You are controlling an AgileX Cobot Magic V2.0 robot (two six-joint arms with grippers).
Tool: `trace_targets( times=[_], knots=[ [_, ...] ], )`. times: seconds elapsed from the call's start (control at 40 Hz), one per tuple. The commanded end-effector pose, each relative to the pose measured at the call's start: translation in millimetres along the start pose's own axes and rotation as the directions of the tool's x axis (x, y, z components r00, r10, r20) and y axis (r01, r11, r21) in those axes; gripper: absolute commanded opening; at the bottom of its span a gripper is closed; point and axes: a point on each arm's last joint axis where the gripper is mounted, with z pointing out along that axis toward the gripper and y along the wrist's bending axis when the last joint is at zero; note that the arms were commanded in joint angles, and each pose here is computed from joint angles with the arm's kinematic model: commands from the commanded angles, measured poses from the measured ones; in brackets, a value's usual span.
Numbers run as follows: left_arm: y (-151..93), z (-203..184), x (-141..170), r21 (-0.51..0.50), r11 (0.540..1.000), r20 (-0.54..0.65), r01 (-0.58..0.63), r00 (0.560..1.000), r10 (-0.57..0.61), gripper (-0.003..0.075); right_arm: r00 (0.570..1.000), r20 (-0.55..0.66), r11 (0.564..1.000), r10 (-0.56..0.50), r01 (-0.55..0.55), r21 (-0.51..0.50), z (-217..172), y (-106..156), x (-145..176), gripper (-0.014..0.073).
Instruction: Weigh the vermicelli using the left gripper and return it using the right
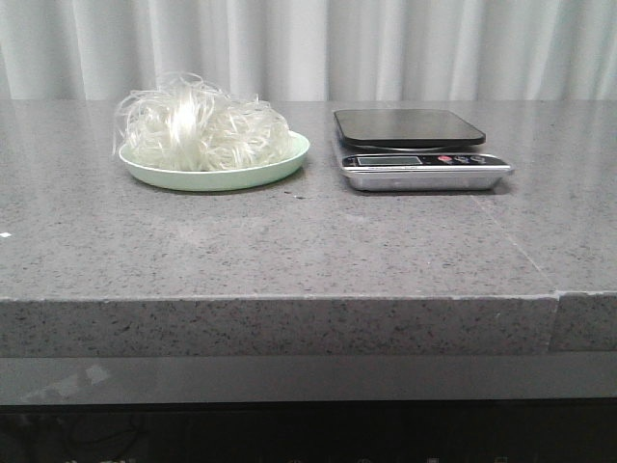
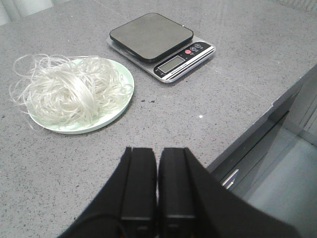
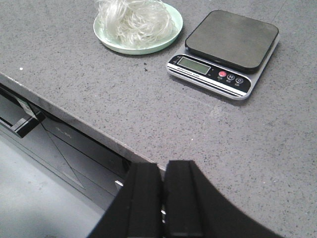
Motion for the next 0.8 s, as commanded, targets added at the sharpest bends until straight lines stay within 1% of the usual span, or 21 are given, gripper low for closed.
trace_targets(
  times=[0.0,0.424,0.474,0.549,0.624,0.774],
  knots=[
    [-0.2,-5.9,-13.5,0.002,1.000,0.097,0.015,0.995,-0.015,0.0155,0.996,0.086,1.000,-0.008,0.008,0.003,-3.8,0.0,-12.4,0.0195],
    [-0.2,-4.7,-12.2,0.002,1.000,0.095,0.015,0.995,-0.015,0.0155,0.996,0.086,1.000,-0.008,0.008,0.003,-3.8,0.0,-12.4,0.0195],
    [1.5,-4.9,-10.3,-0.011,1.000,0.093,0.021,0.995,-0.020,0.0155,0.996,0.086,1.000,-0.008,0.008,0.003,-3.8,0.0,-12.4,0.0195],
    [7.7,-6.3,-5.1,-0.065,0.997,0.103,0.031,0.994,-0.024,0.0155,0.996,0.086,1.000,-0.008,0.008,0.003,-3.8,0.0,-12.4,0.0195],
    [14.4,-8.5,3.2,-0.125,0.990,0.148,0.060,0.988,-0.041,0.0155,0.996,0.086,1.000,-0.008,0.008,0.003,-3.8,0.0,-12.4,0.0195],
    [26.8,-15.1,30.4,-0.271,0.954,0.287,0.126,0.957,-0.044,0.0155,0.996,0.086,1.000,-0.008,0.008,0.003,-3.8,0.0,-12.4,0.0195]
  ],
)
